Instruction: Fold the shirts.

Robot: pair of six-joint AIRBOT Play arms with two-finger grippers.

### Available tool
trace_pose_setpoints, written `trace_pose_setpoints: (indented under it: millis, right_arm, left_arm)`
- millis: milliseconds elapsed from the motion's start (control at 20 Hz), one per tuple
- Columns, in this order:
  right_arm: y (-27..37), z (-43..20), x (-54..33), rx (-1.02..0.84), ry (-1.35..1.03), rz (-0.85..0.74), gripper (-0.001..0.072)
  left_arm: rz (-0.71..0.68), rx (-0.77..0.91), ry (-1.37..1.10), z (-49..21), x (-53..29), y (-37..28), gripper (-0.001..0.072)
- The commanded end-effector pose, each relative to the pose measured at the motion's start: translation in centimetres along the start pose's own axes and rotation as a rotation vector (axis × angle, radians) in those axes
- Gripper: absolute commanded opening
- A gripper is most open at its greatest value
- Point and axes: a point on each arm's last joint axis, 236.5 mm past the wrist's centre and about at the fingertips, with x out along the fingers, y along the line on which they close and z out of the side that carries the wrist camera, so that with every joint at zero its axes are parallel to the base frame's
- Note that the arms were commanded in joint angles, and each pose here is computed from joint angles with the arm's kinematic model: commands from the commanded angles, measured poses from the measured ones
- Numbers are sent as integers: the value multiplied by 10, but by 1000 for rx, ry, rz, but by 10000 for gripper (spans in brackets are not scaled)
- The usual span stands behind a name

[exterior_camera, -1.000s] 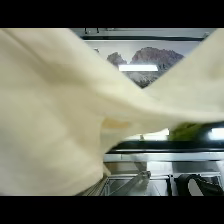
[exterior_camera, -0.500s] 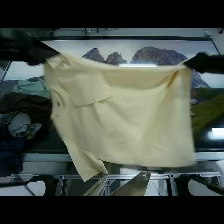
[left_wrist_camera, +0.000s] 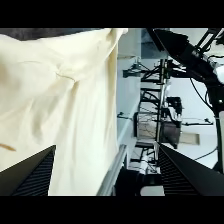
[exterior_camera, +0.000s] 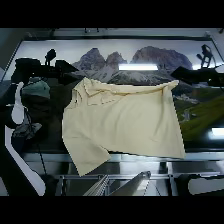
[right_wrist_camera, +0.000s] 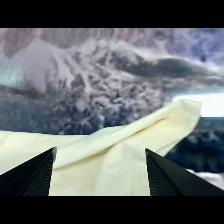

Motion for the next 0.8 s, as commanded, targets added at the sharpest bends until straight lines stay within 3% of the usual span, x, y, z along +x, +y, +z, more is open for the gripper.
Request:
trace_pose_setpoints:
  millis: [0,150,200,300,450,750]
  right_arm:
    - [-33,8,-53,31,34,-85,621]
    - [-48,-39,-80,121,175,-55,619]
    - [-52,-64,-82,158,232,-44,576]
    - [-56,-115,-82,224,310,-22,502]
    - [-28,-156,-78,281,300,96,503]
    - [12,-143,-84,298,203,248,502]
  left_arm:
    - [39,-100,37,-28,-34,1,712]
    - [411,-251,166,-108,-61,52,712]
    - [500,-294,197,-137,-68,61,712]
    - [613,-380,202,-190,-72,73,712]
    - [794,-494,173,-265,-78,102,711]
    - [787,-562,264,-330,-58,133,694]
